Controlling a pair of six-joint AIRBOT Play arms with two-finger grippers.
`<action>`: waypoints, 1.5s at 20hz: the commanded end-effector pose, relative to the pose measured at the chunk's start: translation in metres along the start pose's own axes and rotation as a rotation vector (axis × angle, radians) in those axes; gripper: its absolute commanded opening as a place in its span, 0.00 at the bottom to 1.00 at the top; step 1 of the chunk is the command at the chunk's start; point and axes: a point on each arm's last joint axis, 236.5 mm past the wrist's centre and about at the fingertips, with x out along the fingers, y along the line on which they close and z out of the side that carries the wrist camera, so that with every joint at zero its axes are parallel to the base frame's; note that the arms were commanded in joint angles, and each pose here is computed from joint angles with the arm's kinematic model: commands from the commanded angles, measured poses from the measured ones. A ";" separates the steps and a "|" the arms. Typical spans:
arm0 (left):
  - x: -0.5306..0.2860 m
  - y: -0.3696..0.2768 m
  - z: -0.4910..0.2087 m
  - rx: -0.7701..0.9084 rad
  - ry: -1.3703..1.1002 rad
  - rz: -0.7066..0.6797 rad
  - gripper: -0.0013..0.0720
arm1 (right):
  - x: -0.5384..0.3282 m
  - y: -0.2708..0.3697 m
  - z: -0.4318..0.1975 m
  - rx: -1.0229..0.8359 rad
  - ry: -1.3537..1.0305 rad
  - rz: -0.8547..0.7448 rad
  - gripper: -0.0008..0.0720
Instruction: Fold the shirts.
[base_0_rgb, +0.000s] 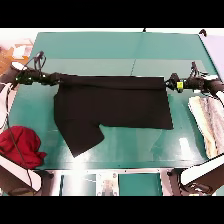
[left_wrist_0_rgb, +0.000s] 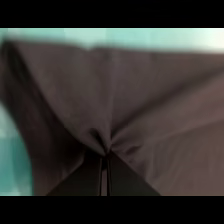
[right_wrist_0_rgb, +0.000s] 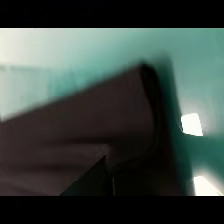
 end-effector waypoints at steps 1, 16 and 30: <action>0.007 0.012 -0.042 -0.007 0.136 0.027 0.05 | -0.002 -0.018 -0.035 0.010 0.137 -0.067 0.03; -0.025 -0.018 -0.027 -0.061 0.164 -0.087 0.81 | -0.022 -0.016 -0.030 0.007 0.154 -0.104 0.44; -0.115 -0.046 -0.261 -0.406 0.332 0.037 0.76 | -0.150 -0.055 -0.210 0.380 0.043 -0.208 0.45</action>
